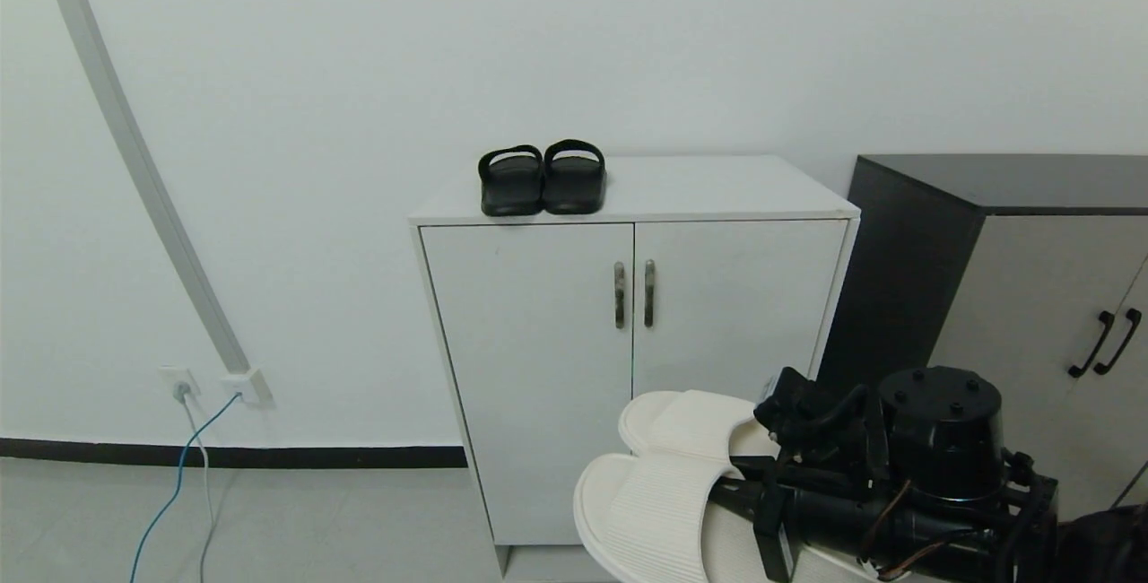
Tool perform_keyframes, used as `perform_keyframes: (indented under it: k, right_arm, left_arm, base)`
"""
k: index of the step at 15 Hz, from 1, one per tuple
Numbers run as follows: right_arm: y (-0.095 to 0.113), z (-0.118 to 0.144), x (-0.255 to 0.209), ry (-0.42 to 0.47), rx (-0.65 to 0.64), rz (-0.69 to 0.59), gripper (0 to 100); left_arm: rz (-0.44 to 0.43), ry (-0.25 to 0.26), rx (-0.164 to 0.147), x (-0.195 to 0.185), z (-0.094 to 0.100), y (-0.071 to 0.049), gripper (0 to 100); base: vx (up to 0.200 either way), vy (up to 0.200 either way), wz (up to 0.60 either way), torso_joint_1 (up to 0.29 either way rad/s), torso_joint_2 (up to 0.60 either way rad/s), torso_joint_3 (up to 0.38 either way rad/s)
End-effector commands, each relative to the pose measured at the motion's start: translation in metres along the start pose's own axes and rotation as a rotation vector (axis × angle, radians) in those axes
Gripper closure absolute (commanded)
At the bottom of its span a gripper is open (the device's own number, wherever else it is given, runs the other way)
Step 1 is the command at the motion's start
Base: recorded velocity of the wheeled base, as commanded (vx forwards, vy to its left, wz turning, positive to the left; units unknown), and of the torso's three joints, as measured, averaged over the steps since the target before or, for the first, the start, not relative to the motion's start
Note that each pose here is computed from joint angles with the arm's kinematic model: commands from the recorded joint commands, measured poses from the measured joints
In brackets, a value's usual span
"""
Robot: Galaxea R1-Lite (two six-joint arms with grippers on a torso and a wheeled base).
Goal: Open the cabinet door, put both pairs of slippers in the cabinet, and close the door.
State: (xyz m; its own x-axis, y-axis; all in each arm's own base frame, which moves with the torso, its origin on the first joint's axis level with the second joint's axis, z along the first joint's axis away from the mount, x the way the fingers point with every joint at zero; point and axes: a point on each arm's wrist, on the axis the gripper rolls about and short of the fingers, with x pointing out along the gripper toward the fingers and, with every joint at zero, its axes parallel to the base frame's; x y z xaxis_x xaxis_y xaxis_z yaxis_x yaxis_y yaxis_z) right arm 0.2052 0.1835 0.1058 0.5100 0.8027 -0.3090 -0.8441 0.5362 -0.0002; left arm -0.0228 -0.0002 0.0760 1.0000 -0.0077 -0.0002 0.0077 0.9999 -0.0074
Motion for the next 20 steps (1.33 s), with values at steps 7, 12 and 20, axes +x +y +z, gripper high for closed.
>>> perform_keyframes:
  k: [7, 12, 20]
  right_arm:
    - [0.000, -0.001, -0.001, -0.011, -0.001, -0.003, 100]
    - [-0.001, -0.001, -0.002, -0.010, -0.002, -0.004, 100]
    - [0.001, -0.008, -0.004, -0.034, -0.057, -0.007, 100]
  left_arm:
    - [-0.002, 0.001, 0.000, 0.000, 0.000, 0.000, 0]
    - [-0.003, 0.000, 0.000, 0.000, 0.000, 0.000, 0]
    - [-0.045, -0.107, -0.073, -0.012, 0.050, -0.001, 0]
  base:
    - [0.000, 0.000, 0.00, -0.113, 0.46, 0.343]
    - [0.000, 0.000, 0.00, -0.022, 0.22, 0.181]
    - [0.000, 0.000, 0.00, 0.000, 0.00, 0.000]
